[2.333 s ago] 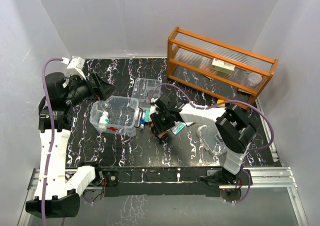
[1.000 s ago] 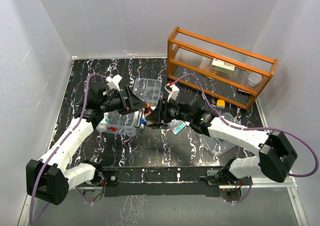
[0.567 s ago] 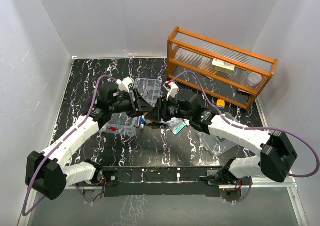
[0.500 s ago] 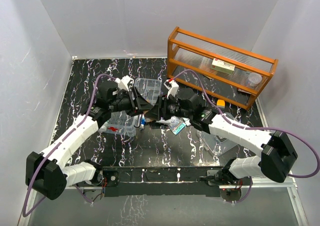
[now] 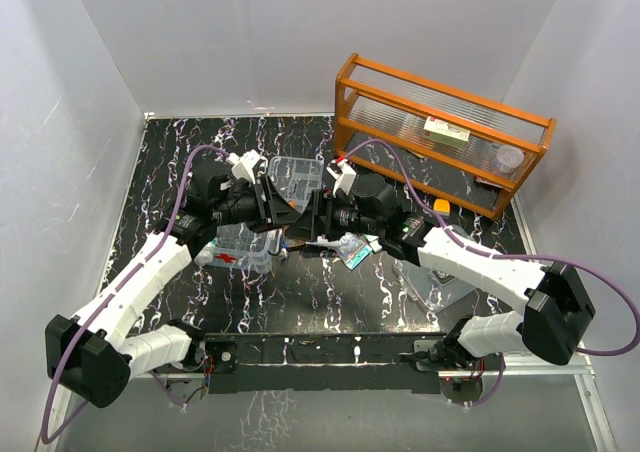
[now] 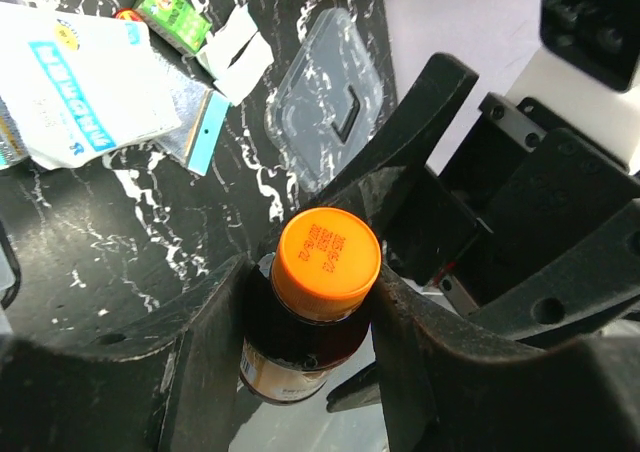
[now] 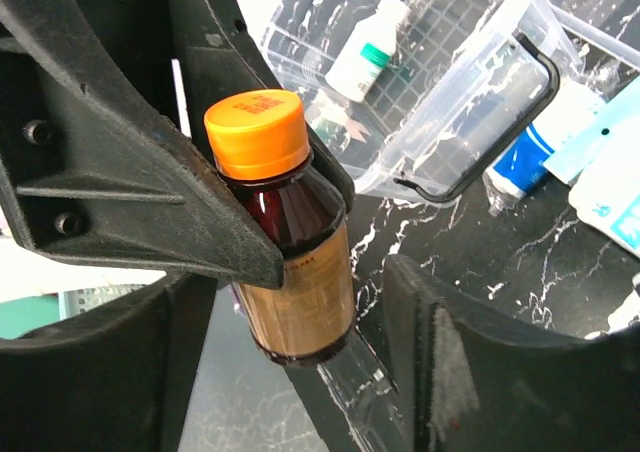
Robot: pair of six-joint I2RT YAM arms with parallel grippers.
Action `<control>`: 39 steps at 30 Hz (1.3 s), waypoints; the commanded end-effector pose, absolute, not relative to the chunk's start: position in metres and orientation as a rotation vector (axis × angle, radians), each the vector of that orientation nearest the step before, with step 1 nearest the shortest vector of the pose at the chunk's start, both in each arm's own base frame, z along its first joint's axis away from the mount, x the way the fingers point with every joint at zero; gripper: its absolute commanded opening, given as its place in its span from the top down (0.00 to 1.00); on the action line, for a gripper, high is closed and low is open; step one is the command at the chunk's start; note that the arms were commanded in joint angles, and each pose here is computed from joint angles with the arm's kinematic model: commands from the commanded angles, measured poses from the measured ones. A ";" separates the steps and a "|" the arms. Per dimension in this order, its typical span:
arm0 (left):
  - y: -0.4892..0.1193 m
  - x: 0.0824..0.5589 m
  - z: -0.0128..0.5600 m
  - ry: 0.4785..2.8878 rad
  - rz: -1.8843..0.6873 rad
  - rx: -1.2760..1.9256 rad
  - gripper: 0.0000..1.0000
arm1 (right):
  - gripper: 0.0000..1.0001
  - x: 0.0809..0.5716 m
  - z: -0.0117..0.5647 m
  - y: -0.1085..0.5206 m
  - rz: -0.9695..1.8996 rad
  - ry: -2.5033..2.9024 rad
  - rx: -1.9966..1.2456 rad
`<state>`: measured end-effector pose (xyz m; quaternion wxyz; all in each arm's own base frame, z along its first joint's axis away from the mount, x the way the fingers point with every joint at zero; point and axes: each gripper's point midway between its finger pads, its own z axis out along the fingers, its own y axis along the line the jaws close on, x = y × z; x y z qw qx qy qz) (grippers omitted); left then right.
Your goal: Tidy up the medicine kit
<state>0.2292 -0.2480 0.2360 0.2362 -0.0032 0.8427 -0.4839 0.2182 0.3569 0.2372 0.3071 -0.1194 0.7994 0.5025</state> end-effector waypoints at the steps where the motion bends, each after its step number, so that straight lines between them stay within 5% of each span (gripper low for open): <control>1: -0.243 0.215 0.237 2.349 -1.275 0.166 0.75 | 0.30 0.221 0.276 0.354 1.367 2.010 -0.299; 25: -0.102 0.288 0.186 2.702 -0.117 0.234 0.76 | 0.27 0.195 0.291 0.271 1.186 1.992 -0.086; 39: -0.083 0.301 0.126 2.774 -0.003 0.120 0.79 | 0.27 0.179 0.286 0.275 1.261 1.972 -0.165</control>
